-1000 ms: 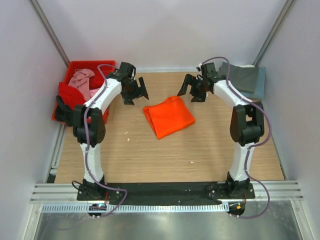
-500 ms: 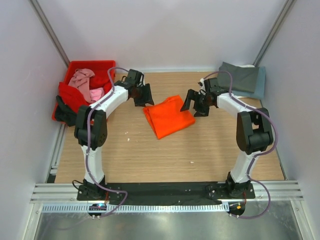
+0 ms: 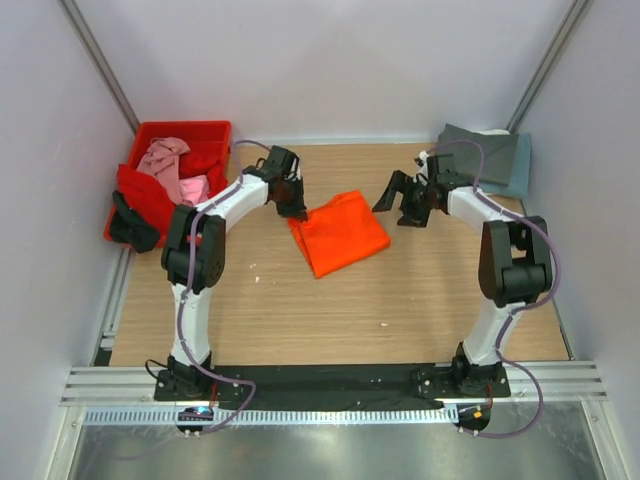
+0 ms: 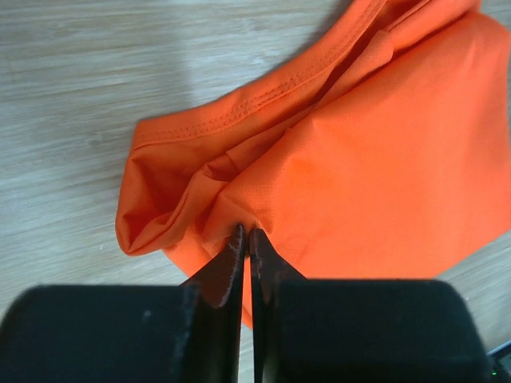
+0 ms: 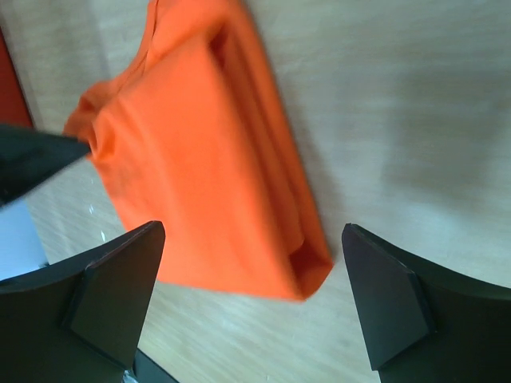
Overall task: Fold and stack the t-shirts
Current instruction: Fold the tshirt
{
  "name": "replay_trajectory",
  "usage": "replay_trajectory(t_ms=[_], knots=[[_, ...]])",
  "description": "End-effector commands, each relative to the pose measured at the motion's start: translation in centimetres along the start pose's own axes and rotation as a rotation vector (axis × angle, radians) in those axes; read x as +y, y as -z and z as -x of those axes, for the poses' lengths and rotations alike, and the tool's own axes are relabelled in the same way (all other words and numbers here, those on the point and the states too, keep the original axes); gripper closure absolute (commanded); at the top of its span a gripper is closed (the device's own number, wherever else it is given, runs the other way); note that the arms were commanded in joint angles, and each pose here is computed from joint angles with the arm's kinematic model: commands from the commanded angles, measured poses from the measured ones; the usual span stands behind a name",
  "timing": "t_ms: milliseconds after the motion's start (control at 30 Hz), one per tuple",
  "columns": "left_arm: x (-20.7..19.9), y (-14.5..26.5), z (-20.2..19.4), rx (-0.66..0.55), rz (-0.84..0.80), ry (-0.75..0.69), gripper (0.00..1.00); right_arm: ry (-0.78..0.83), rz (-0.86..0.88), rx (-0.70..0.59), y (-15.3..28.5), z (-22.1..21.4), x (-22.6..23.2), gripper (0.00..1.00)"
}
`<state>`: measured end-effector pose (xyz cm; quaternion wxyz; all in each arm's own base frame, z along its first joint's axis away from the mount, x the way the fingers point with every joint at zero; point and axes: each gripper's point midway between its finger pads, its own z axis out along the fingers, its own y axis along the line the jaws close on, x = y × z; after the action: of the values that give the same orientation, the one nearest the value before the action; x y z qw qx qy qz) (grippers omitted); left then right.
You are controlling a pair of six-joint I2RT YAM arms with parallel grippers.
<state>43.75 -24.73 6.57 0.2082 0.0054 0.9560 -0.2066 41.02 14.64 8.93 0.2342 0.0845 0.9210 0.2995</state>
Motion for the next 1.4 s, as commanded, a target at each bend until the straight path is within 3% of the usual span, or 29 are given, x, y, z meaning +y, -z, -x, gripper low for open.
replay_trajectory(t_ms=[0, 33, 200, 600, 700, 733, 833, 1033, 1367], knots=[[-1.0, -0.4, 0.6, -0.022, -0.034, -0.045, 1.0, -0.035, 0.072, -0.088, -1.5, 5.3, 0.3, 0.0], [-0.9, -0.5, 0.4, -0.018, -0.031, -0.05, 1.0, -0.031, 0.098, -0.121, -1.3, 7.6, 1.1, 0.0], [-0.4, -0.6, 0.0, -0.012, -0.019, -0.066, 1.0, -0.066, 0.153, -0.058, -6.3, 9.8, 1.1, 0.11], [0.1, 0.3, 0.3, -0.029, 0.015, -0.117, 1.0, 0.006, 0.191, 0.094, -12.8, 6.2, 2.7, 0.26], [0.0, 0.5, 0.4, -0.031, 0.016, -0.115, 1.0, -0.003, 0.166, 0.13, -13.8, 4.7, 1.6, 0.42], [0.1, 0.4, 0.4, -0.03, 0.017, -0.114, 1.0, -0.003, 0.164, 0.132, -14.0, 4.5, 1.4, 0.55], [0.0, 0.6, 0.4, -0.034, 0.015, -0.111, 1.0, -0.002, 0.134, 0.141, -14.7, 3.8, 0.3, 0.72], [-0.6, 2.3, 1.1, -0.071, 0.01, -0.121, 1.0, -0.009, 0.127, 0.159, -15.4, 3.4, -0.5, 0.91], [-0.7, 6.3, 3.5, -0.178, 0.062, -0.126, 1.0, 0.004, 0.116, 0.187, -16.1, 2.6, -1.4, 0.93]])
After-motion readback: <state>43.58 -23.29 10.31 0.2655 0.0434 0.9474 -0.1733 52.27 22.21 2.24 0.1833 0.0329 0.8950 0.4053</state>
